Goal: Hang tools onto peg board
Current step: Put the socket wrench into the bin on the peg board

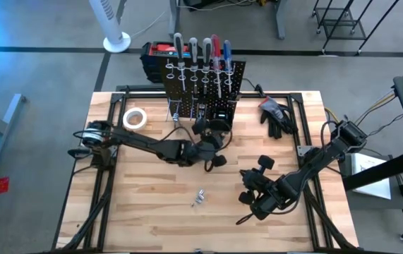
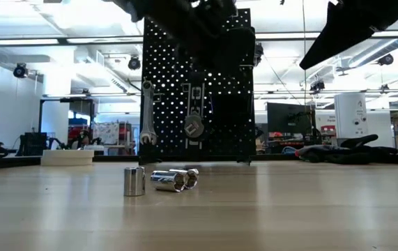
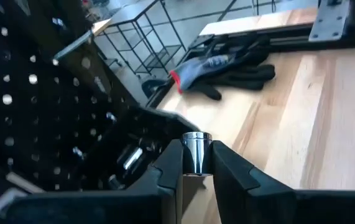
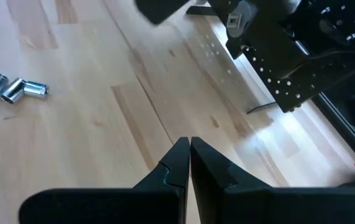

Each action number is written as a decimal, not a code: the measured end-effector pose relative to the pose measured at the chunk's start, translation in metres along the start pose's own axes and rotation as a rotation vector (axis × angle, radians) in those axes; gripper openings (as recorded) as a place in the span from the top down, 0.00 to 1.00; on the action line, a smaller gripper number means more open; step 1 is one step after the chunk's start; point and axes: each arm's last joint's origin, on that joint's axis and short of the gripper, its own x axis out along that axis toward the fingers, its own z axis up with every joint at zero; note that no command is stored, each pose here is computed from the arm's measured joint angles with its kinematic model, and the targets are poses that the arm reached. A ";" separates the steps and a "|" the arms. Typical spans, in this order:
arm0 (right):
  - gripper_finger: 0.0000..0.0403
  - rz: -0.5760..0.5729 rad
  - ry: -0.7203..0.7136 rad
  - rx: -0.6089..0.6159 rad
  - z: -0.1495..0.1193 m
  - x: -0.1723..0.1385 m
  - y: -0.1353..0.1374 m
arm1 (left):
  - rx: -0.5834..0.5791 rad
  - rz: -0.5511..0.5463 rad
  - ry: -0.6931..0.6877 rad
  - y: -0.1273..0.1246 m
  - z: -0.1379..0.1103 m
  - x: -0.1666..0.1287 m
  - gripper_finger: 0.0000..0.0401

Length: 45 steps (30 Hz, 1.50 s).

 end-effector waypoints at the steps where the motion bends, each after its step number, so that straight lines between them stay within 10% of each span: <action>1: 0.98 -0.002 0.001 0.000 -0.001 0.000 0.000 | 0.000 -0.004 0.000 0.002 0.003 0.001 0.89; 23: 0.98 -0.007 -0.004 0.000 -0.001 0.001 0.000 | -0.034 0.154 0.078 0.042 0.031 0.017 0.80; 37: 0.98 -0.006 -0.005 0.021 -0.001 0.001 0.000 | -0.021 0.111 0.147 0.040 0.031 0.011 0.44; 45: 0.96 0.015 -0.015 0.052 -0.002 0.003 0.004 | -0.006 -0.069 0.202 0.009 0.021 -0.017 0.41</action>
